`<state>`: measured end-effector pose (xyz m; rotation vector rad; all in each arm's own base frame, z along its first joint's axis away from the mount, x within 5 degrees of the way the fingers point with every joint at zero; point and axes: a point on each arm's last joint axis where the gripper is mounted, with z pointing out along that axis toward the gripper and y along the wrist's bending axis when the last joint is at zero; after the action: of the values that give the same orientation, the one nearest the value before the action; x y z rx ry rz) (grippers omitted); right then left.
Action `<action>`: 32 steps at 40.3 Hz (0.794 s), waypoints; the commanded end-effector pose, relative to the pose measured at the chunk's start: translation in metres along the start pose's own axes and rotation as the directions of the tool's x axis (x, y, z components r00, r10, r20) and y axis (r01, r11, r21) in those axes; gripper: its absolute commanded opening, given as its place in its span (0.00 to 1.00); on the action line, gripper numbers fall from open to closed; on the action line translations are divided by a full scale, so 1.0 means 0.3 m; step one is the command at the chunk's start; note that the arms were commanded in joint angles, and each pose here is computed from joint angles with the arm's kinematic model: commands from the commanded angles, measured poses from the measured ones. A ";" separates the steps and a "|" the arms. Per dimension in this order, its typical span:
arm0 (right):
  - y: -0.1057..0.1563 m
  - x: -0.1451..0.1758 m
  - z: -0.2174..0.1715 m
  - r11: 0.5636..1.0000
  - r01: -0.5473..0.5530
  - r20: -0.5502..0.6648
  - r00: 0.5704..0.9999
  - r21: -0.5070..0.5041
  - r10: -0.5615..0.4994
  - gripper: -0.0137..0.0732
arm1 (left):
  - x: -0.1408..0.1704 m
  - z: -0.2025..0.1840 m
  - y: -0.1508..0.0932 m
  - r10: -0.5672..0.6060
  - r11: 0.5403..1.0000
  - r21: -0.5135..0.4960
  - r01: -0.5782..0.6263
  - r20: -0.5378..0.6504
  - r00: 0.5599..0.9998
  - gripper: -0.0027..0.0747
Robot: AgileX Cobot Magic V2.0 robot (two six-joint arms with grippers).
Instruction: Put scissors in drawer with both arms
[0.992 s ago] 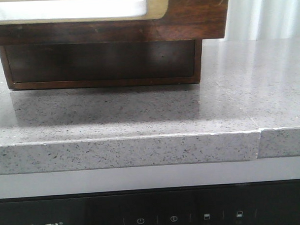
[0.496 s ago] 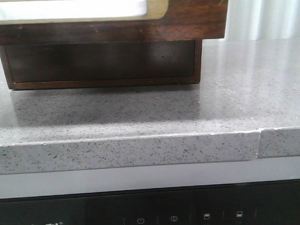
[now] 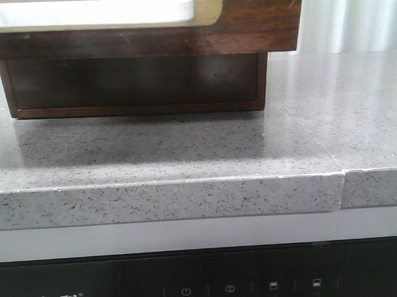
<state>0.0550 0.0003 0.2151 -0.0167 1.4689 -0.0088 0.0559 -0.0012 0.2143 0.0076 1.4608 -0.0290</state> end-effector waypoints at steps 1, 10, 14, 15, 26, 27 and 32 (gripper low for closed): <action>0.000 -0.021 -0.006 1.000 0.005 0.140 0.990 0.006 -0.006 0.08 | 0.000 -0.005 0.002 0.001 1.000 -0.006 -0.001 0.075 0.997 0.01; 0.000 -0.008 -0.004 1.000 0.005 0.117 0.993 0.005 -0.006 0.08 | 0.000 -0.005 0.002 0.001 1.000 -0.006 -0.001 0.075 0.997 0.01; 0.000 -0.008 -0.004 1.000 0.005 0.115 0.993 0.005 -0.006 0.08 | 0.000 -0.005 0.002 0.001 1.000 -0.006 -0.001 0.075 0.997 0.01; 0.000 -0.008 -0.004 1.000 0.005 0.115 0.993 0.005 -0.006 0.08 | 0.000 -0.005 0.002 0.001 1.000 -0.006 -0.001 0.075 0.997 0.01; 0.000 0.001 -0.004 1.000 0.005 0.087 0.996 0.005 -0.005 0.08 | 0.000 -0.005 0.002 0.001 1.000 -0.006 -0.001 0.075 0.997 0.01; 0.000 0.003 -0.004 1.000 0.005 0.081 0.997 0.005 -0.005 0.08 | 0.000 -0.005 0.002 0.001 1.000 -0.006 -0.001 0.075 0.997 0.01; 0.000 0.004 -0.004 1.000 0.005 0.078 0.997 0.002 -0.005 0.08 | 0.000 -0.005 0.002 0.001 1.000 -0.006 -0.001 0.075 0.997 0.01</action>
<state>0.0563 0.0004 0.2071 -0.0171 1.4768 -0.0085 0.0559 -0.0012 0.2143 0.0076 1.4608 -0.0290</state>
